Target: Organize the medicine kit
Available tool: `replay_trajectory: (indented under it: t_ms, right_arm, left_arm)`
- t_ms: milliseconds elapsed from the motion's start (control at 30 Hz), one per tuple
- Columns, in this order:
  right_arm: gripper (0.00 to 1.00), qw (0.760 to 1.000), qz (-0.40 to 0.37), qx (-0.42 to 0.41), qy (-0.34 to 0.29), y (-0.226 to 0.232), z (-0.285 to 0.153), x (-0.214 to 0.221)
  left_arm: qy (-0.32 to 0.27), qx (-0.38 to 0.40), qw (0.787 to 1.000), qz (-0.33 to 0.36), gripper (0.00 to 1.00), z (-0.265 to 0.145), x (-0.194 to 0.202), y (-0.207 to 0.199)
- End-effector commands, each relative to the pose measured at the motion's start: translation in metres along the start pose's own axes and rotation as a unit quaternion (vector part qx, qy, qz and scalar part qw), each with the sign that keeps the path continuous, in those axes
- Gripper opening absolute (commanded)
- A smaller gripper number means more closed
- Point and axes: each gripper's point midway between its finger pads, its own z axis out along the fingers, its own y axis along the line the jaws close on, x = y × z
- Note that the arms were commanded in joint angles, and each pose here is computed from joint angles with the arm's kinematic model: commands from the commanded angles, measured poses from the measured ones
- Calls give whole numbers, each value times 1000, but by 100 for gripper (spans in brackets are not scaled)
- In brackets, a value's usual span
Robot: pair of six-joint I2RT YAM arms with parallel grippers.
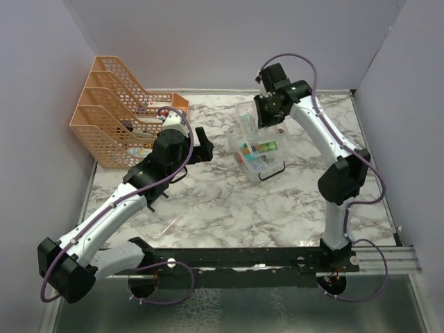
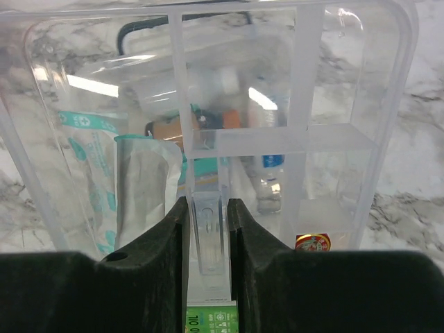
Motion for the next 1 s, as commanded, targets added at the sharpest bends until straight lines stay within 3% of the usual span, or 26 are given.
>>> replay_trajectory:
  t_ms: [0,533,967]
  right_arm:
    - [1,998,-52,-15,29,28,16,6]
    - [1,989,-101,-32,104,26,46,49]
    - [1,986,-114,-67,97,41,64,40]
  left_arm:
    - [-10,-30,999,2,99,-8,-4,15]
    - [2,-40,999,-1,99,-4,1,19]
    - [6,-34,999,-4,99,-4,2,16]
